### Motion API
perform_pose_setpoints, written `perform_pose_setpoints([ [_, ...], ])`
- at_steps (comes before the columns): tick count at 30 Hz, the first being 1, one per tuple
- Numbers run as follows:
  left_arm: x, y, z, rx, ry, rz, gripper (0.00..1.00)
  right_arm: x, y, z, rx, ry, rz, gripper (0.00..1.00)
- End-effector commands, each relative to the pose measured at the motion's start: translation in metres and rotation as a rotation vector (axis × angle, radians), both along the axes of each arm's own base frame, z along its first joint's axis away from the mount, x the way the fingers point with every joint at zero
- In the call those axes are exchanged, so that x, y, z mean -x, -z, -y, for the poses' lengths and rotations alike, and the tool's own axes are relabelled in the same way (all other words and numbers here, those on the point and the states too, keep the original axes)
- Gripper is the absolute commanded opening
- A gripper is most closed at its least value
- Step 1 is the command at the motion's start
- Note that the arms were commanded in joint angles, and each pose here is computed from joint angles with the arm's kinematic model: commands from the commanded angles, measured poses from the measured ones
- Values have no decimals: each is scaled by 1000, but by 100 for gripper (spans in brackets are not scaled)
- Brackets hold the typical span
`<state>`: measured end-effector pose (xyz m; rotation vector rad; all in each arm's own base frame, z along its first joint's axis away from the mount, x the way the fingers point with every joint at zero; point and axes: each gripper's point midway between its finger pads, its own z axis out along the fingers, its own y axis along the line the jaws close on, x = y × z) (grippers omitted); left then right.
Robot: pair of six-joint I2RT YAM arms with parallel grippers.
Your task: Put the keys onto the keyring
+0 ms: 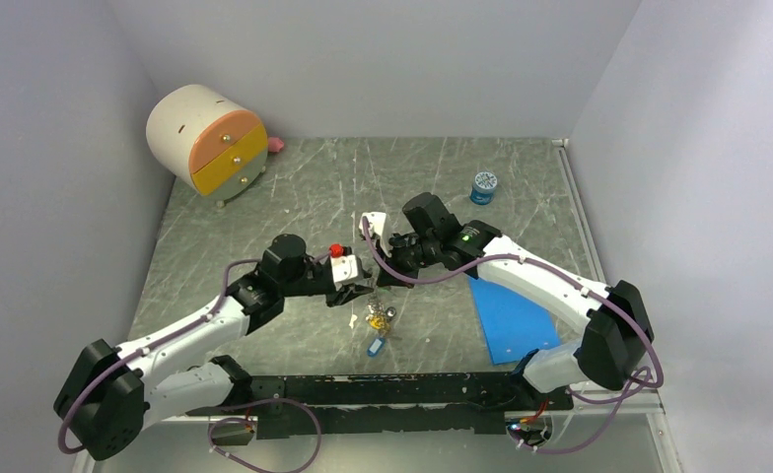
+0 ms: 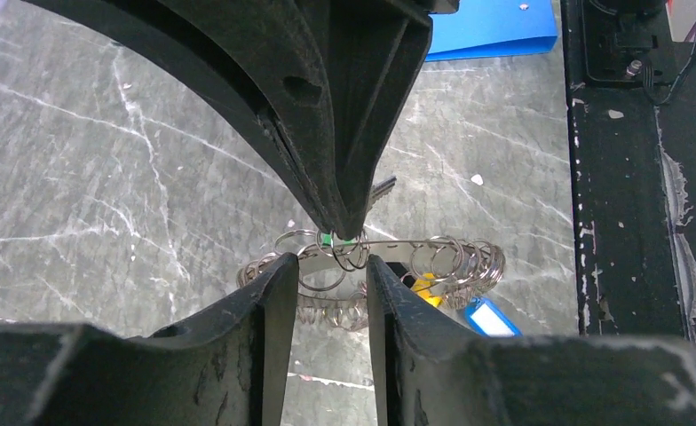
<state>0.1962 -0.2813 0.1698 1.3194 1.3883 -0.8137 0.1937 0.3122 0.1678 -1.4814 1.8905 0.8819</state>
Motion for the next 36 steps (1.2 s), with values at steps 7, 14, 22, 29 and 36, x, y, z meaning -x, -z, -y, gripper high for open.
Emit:
perform_pose_setpoints([
  [7,-1,-16,15,80,46,13,20,0,-34,-12,-117,-35,75,0],
  [14,3,-13,15,59,73,0,2,-1,-33,-12,-113,-31,79,0],
  [22,5,-21,12,116,39,-3,3,-5,-37,-10,-174,10,89,38],
  [29,6,-34,10,222,8,0,2,-14,-60,11,-385,58,35,54],
  [36,12,-59,5,350,40,62,3,-3,-69,24,-517,-22,18,54],
])
